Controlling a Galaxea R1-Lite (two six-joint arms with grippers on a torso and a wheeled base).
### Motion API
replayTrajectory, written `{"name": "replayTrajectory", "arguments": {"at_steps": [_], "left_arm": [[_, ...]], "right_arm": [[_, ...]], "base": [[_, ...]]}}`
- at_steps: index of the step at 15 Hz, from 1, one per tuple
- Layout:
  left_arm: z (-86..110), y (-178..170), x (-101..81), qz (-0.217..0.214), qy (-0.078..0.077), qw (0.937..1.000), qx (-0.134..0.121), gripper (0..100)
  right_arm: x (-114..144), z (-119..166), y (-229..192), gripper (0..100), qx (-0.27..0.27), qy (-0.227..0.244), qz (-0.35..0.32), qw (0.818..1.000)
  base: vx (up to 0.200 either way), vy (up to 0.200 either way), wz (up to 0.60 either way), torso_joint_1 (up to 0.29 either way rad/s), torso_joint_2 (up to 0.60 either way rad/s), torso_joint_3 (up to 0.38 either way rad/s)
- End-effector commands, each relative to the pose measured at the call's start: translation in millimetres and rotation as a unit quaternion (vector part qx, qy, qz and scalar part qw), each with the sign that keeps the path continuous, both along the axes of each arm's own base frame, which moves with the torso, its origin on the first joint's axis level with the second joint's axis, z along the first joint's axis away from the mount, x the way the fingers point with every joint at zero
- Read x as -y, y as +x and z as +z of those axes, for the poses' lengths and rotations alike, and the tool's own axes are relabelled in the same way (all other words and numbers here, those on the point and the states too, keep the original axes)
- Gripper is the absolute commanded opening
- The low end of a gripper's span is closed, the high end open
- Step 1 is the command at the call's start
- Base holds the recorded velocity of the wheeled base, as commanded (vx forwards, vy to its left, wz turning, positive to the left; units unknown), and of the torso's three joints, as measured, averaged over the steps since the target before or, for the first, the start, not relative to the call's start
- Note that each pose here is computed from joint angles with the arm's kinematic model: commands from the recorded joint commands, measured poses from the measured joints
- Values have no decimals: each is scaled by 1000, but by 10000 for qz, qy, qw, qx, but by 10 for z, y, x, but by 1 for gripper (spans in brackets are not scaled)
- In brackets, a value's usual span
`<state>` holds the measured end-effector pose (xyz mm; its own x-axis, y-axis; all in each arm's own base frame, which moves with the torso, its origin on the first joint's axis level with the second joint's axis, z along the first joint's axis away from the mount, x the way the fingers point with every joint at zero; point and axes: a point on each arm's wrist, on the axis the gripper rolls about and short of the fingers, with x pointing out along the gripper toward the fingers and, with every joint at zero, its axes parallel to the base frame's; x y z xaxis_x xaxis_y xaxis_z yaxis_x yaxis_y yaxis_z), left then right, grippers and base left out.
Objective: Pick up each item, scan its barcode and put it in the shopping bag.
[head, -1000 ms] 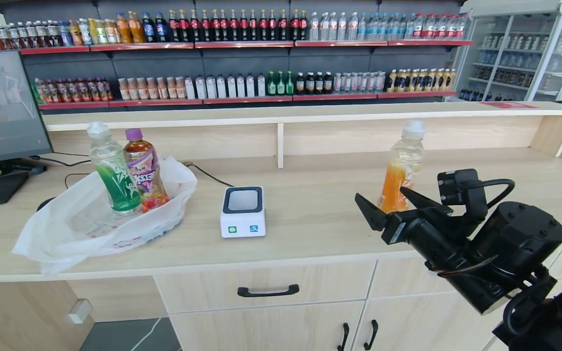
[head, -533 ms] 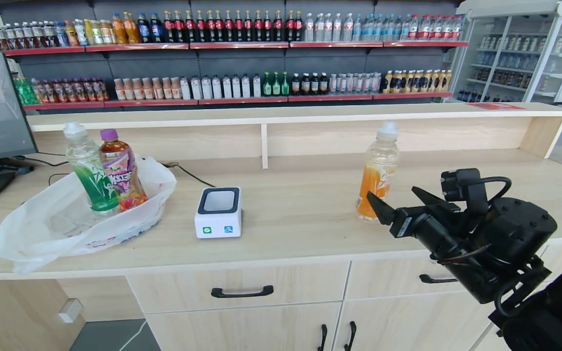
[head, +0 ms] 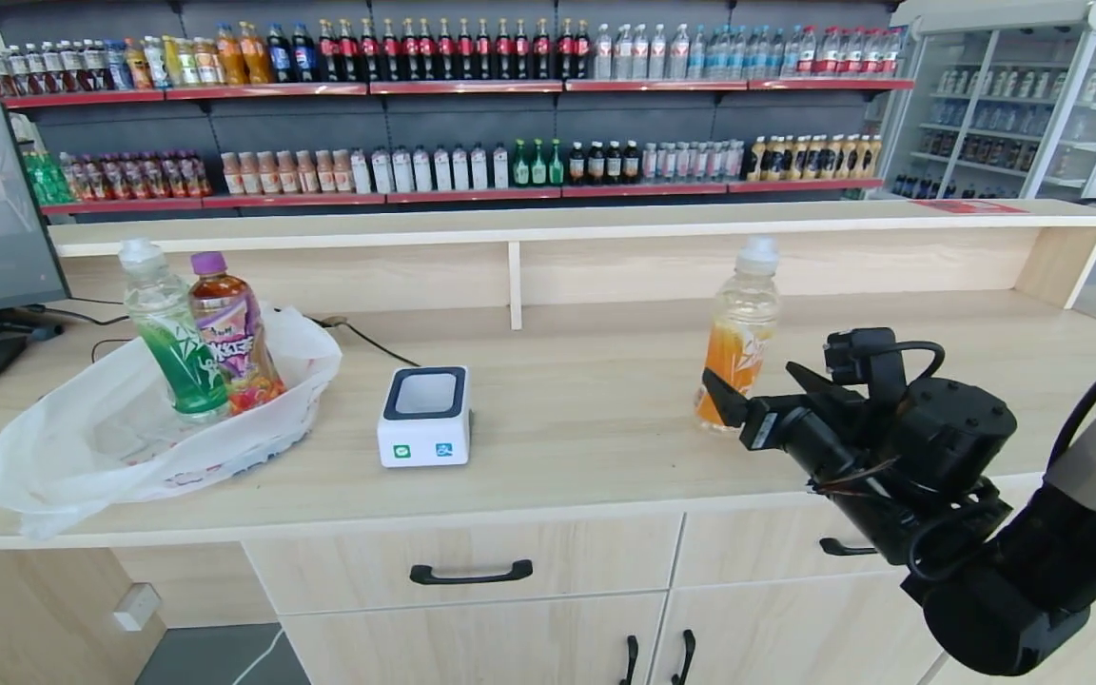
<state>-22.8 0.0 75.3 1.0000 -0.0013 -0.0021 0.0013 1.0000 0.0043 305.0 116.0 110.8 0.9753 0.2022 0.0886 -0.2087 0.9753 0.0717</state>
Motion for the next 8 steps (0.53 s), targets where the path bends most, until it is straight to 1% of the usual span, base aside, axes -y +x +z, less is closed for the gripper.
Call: {"name": "replayTrajectory", "arguments": {"at_steps": [1, 8], "left_arm": [[0, 0, 0, -1, 2, 10000, 3, 100], [0, 0, 0, -1, 2, 10000, 3, 100]], "right_arm": [[-24, -77, 69, 100, -71, 20, -2, 10000], [-43, -103, 375, 100, 172, 120, -122, 9997]], "base": [[0, 0, 0, 0, 0, 0], [0, 0, 0, 0, 0, 0]]}}
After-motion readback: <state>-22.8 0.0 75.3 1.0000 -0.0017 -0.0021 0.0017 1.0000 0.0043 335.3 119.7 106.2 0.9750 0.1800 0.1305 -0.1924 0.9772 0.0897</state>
